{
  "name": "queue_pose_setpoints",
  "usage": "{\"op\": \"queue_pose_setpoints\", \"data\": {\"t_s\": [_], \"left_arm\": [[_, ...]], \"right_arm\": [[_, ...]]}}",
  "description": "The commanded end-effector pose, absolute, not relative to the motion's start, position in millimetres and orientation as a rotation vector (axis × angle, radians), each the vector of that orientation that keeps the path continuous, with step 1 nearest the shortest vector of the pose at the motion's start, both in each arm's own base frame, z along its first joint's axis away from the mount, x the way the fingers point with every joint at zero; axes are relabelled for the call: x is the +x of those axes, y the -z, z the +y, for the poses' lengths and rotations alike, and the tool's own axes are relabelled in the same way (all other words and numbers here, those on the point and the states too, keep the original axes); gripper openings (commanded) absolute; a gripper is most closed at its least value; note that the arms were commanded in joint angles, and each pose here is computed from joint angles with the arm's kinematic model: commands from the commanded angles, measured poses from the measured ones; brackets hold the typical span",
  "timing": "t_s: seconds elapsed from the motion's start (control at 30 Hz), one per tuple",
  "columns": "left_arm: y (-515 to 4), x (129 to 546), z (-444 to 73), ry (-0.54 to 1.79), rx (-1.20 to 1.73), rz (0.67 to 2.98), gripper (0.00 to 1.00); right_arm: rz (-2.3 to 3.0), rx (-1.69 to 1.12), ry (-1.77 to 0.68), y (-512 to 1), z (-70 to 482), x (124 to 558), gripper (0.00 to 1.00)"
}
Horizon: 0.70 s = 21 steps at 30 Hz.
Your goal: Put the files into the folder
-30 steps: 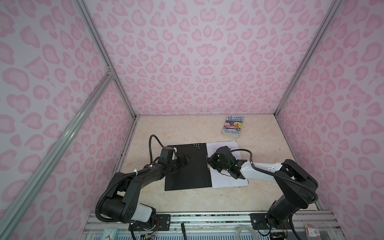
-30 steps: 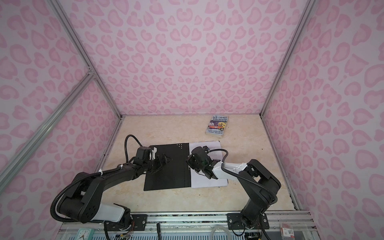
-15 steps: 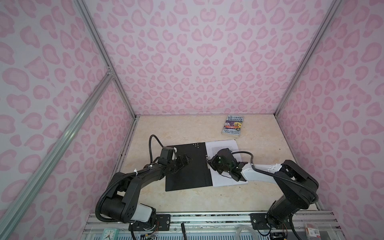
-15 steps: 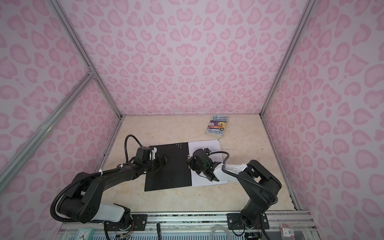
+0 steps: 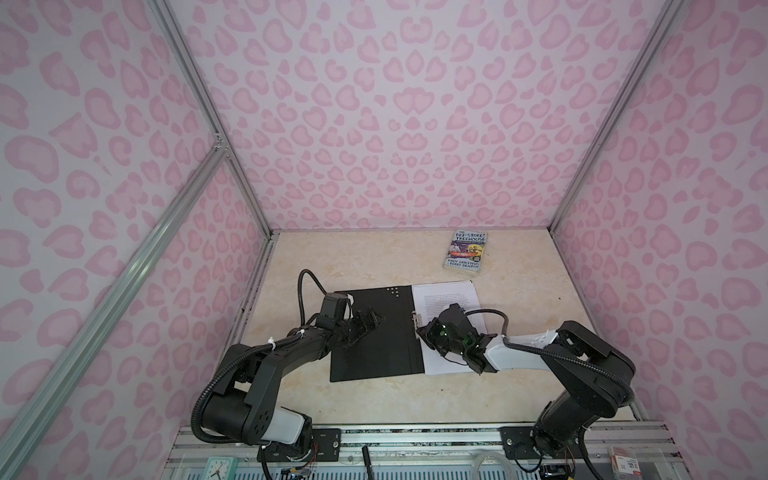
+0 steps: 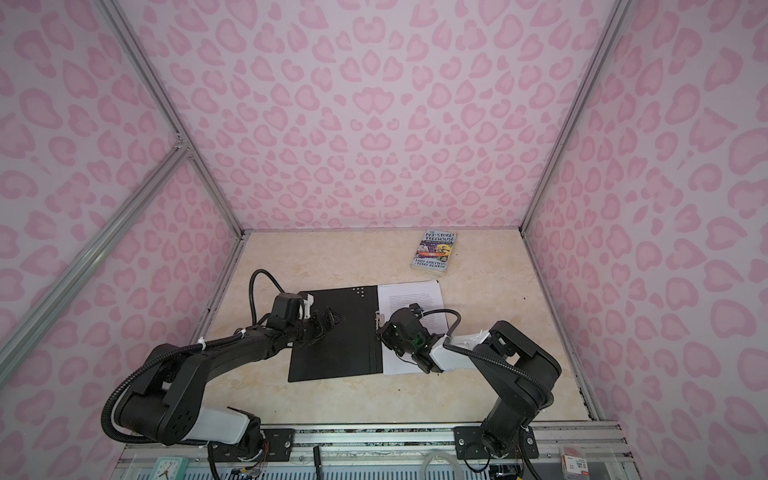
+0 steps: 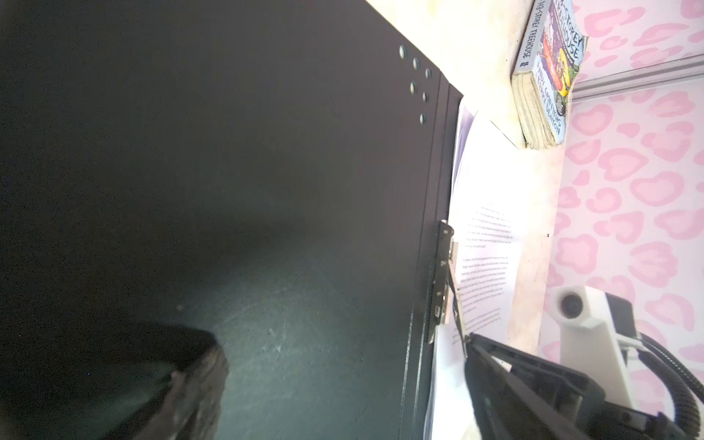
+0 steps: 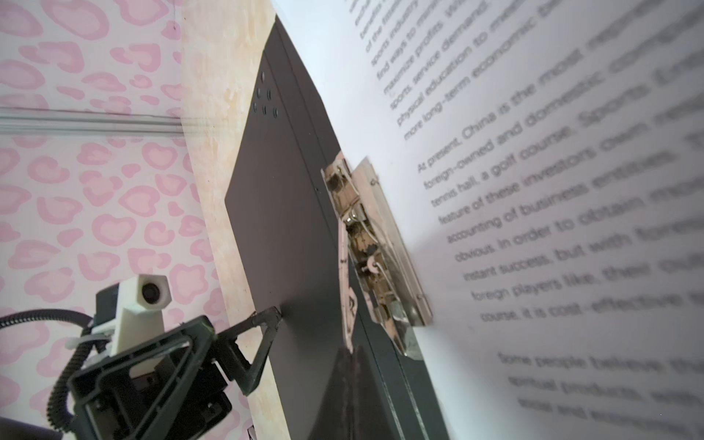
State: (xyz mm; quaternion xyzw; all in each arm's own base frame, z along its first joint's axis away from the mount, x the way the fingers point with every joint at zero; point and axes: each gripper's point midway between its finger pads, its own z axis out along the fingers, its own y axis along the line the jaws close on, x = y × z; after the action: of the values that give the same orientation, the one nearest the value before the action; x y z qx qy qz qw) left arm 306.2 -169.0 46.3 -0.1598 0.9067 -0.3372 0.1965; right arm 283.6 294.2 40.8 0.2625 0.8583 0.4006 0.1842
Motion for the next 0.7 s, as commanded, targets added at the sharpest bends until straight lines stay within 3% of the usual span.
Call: {"op": "queue_pose_setpoints", "data": {"t_s": [0.0, 0.67], "left_arm": [[-27.4, 297.2, -151.3, 0.825, -0.546, 2.6, 0.99], [-23.2, 297.5, -144.0, 0.788, -0.58, 2.603, 0.99]], "right_arm": [[2.521, 0.702, -0.978, -7.2, 275.1, 265.8, 0.0], [2.614, 0.667, -0.611, 45.8, 228.1, 242.7, 0.0]]}}
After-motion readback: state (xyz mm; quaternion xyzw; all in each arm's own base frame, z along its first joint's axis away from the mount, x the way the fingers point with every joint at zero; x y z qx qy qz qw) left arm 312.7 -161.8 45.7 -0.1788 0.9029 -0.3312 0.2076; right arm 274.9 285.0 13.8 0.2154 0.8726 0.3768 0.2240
